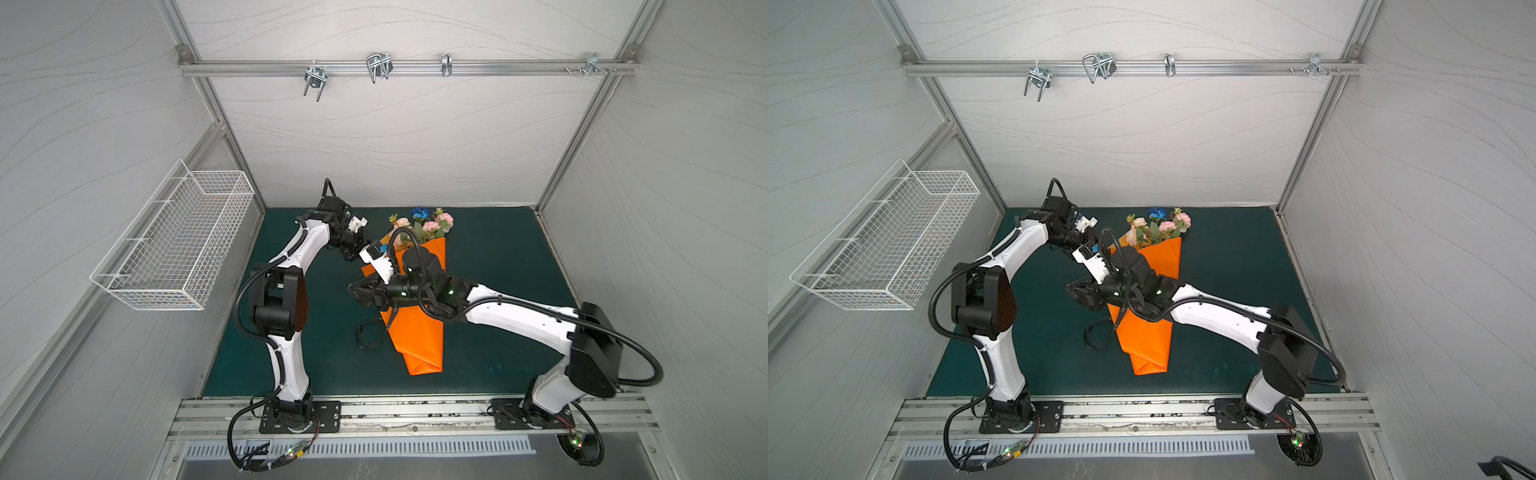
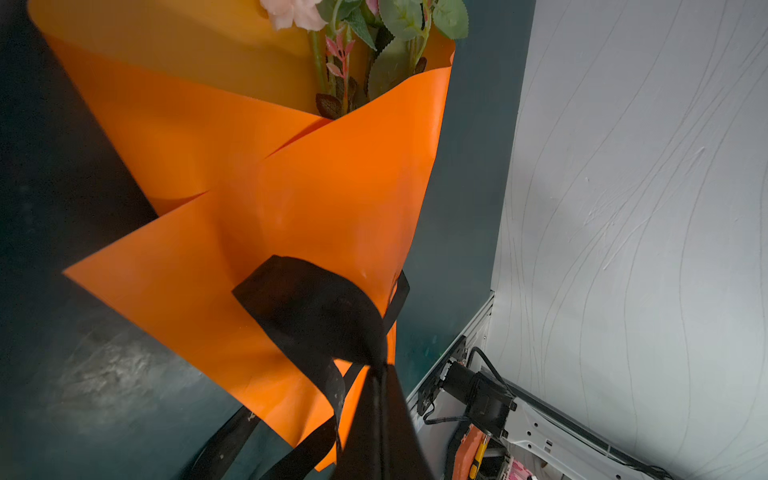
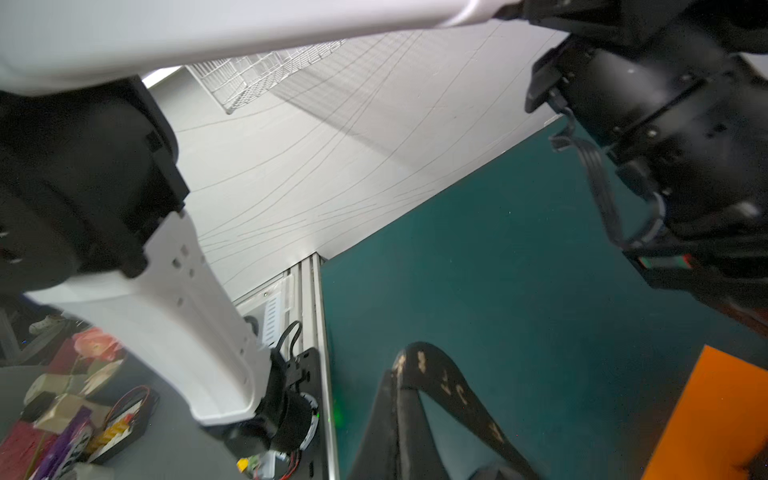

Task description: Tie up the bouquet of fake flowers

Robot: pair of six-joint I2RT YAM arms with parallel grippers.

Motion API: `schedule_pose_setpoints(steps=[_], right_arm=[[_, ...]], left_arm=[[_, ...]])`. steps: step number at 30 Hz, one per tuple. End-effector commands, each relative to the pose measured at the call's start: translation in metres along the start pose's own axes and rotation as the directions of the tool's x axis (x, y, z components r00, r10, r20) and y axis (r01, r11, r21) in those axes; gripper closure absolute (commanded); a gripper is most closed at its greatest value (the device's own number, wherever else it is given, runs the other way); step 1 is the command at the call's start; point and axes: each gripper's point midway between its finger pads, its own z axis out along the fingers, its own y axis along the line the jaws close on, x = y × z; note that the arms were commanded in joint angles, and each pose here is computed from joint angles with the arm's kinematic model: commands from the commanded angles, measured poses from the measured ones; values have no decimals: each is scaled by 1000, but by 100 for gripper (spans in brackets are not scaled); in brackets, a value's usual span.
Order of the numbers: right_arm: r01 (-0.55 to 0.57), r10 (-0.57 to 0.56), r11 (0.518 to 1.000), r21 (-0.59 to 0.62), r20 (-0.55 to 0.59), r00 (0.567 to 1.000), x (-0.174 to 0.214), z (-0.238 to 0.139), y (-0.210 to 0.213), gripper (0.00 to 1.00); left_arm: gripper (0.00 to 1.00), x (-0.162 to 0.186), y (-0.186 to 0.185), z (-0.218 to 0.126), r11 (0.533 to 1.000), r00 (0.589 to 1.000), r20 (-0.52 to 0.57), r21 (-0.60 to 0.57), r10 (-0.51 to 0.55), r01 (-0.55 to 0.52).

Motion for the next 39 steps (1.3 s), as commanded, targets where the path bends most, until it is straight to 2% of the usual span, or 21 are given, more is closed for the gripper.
schedule_pose_setpoints(steps=[1, 6, 12, 14, 18, 22, 23, 25, 26, 27, 30, 32, 35, 38, 39], right_arm=[[-115, 131, 987, 113, -154, 979, 46, -30, -12, 99], [-211, 279, 934, 289, -220, 935, 98, -77, -34, 100], [-283, 421, 845, 454, -238, 875, 131, -127, -60, 100], [-291, 463, 809, 510, -250, 850, 142, -140, -68, 100], [-286, 510, 768, 572, -277, 815, 159, -154, -78, 100], [-287, 528, 750, 596, -278, 803, 170, -158, -86, 100], [-288, 529, 750, 595, -278, 802, 171, -158, -86, 100], [-285, 530, 754, 592, -291, 797, 175, -156, -87, 100], [-282, 530, 755, 593, -297, 794, 178, -156, -88, 100], [-279, 535, 751, 598, -304, 788, 181, -156, -89, 100], [-262, 553, 733, 628, -325, 767, 193, -161, -94, 95], [-258, 566, 720, 644, -330, 756, 200, -165, -97, 92], [-262, 582, 709, 655, -334, 741, 207, -167, -100, 88], [-242, 606, 680, 693, -345, 717, 219, -172, -109, 89], [-228, 618, 663, 713, -349, 705, 225, -176, -114, 89]], left_arm=[[100, -1, -6, -21, 999, 993, 119, -37, 10, -6], [100, 32, 6, -35, 995, 975, 211, -60, -68, 82], [100, 83, 43, -64, 953, 933, 341, -225, -117, 201], [100, 102, 59, -72, 924, 916, 374, -280, -144, 260], [100, 138, 93, -72, 868, 878, 424, -324, -223, 377], [100, 171, 139, -69, 766, 819, 484, -385, -307, 515], [98, 176, 145, -69, 751, 808, 497, -388, -317, 534], [83, 180, 151, -68, 740, 792, 513, -380, -330, 555], [76, 178, 150, -68, 745, 789, 519, -371, -329, 555], [65, 176, 146, -70, 752, 791, 525, -371, -314, 544], [32, 166, 127, -90, 749, 802, 570, -449, -180, 487], [22, 161, 112, -106, 742, 792, 603, -485, -99, 462], [19, 144, 80, -115, 797, 775, 631, -476, 16, 372], [24, 121, 41, -99, 871, 783, 610, -444, 122, 211], [25, 114, 28, -88, 891, 802, 578, -432, 150, 144]])
